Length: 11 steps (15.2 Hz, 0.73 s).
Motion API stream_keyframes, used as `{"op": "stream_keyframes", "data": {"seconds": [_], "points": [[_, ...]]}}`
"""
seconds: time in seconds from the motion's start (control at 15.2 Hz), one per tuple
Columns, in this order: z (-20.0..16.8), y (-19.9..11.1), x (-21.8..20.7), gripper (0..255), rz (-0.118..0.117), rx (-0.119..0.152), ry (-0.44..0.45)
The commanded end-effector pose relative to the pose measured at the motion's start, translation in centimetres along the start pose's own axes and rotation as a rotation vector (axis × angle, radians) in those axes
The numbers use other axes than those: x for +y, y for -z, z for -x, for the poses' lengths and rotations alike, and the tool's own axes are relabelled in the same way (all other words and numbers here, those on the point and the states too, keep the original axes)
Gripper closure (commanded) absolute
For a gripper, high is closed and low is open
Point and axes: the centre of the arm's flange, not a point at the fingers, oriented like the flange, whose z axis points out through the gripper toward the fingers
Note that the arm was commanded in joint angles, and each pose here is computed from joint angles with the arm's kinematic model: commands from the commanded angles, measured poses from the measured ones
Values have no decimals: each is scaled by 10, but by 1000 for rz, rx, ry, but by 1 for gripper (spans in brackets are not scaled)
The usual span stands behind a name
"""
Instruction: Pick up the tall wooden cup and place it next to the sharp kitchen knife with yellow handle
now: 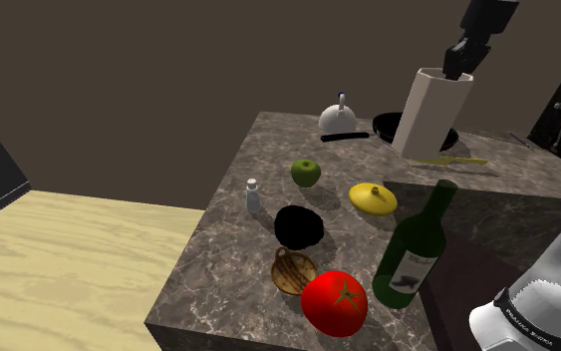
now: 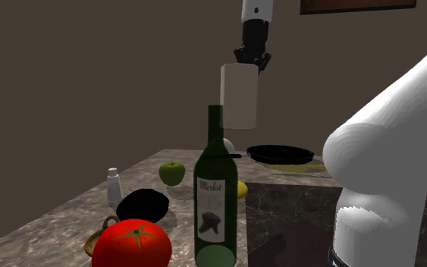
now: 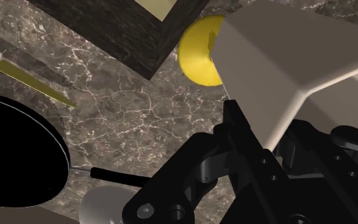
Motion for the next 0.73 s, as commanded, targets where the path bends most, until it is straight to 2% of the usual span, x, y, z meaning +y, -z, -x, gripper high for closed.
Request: {"op": "stream_keyframes", "data": {"seconds": [0.0,0.66], "points": [[-9,-1,24,255,1,1,1],[-62,-4,145,255,1,1,1]]}}
